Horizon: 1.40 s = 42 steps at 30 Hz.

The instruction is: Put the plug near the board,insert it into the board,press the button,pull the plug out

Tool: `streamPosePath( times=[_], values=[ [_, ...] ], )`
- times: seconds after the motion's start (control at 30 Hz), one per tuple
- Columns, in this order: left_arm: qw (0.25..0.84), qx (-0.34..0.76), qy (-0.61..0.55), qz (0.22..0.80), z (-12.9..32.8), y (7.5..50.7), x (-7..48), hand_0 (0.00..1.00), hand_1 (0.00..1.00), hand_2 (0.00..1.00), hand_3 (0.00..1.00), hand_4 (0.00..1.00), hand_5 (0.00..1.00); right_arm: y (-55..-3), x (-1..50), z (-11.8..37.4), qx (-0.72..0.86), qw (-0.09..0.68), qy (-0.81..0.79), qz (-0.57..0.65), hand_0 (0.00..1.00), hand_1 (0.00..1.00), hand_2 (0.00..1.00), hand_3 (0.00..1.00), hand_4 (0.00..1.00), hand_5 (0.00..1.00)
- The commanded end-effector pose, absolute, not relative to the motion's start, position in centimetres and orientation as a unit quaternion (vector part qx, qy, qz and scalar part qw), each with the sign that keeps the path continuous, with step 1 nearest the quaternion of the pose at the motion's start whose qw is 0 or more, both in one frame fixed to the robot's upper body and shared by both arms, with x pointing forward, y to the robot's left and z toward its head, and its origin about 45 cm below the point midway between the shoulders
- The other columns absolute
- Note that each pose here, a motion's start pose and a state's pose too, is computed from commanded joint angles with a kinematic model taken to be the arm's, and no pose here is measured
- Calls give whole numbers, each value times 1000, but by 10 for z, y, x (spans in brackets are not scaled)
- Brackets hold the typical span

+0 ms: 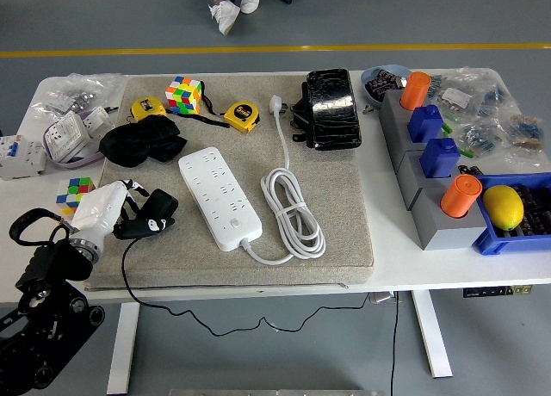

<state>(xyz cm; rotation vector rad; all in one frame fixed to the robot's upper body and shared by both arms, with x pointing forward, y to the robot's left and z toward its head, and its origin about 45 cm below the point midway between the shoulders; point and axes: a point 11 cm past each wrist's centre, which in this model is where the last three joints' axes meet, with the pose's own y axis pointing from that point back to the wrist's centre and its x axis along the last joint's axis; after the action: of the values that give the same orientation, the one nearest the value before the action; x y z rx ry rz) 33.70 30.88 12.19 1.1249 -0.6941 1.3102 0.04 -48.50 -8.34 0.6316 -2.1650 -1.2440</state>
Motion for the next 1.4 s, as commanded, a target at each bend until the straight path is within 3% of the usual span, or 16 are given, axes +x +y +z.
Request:
streamPosePath(
  times=[0.17, 0.2, 0.37, 0.4, 0.6, 0.97, 1.4],
  values=[
    [602, 475, -302, 567, 122, 305, 338, 208, 315, 415, 537, 929, 258, -485, 2, -83, 237, 279, -808, -463, 552, 641, 595, 519, 883, 423],
    [603, 472, -303, 567, 122, 304, 338, 195, 280, 382, 516, 850, 182, -485, 2, -83, 237, 278, -808, -463, 552, 641, 596, 519, 884, 423],
    [610, 453, -310, 571, 124, 299, 339, 195, 280, 382, 516, 850, 182, -485, 2, -83, 237, 279, -808, -463, 552, 641, 596, 519, 884, 423],
    [612, 449, -310, 572, 125, 298, 339, 173, 248, 360, 522, 796, 91, -485, 1, -83, 237, 279, -807, -463, 552, 641, 595, 519, 883, 423],
    [631, 417, -300, 581, 130, 294, 342, 175, 248, 339, 522, 786, 58, -485, 2, -83, 236, 278, -808, -463, 551, 641, 595, 519, 882, 421],
    [713, 319, -289, 554, 136, 275, 350, 203, 254, 330, 520, 764, 40, -486, 3, -83, 237, 277, -808, -462, 550, 641, 595, 518, 882, 421],
    [697, 311, -406, 502, 147, 263, 365, 222, 274, 328, 525, 758, 29, -488, 5, -82, 238, 278, -809, -460, 552, 641, 595, 518, 881, 421]
  ],
)
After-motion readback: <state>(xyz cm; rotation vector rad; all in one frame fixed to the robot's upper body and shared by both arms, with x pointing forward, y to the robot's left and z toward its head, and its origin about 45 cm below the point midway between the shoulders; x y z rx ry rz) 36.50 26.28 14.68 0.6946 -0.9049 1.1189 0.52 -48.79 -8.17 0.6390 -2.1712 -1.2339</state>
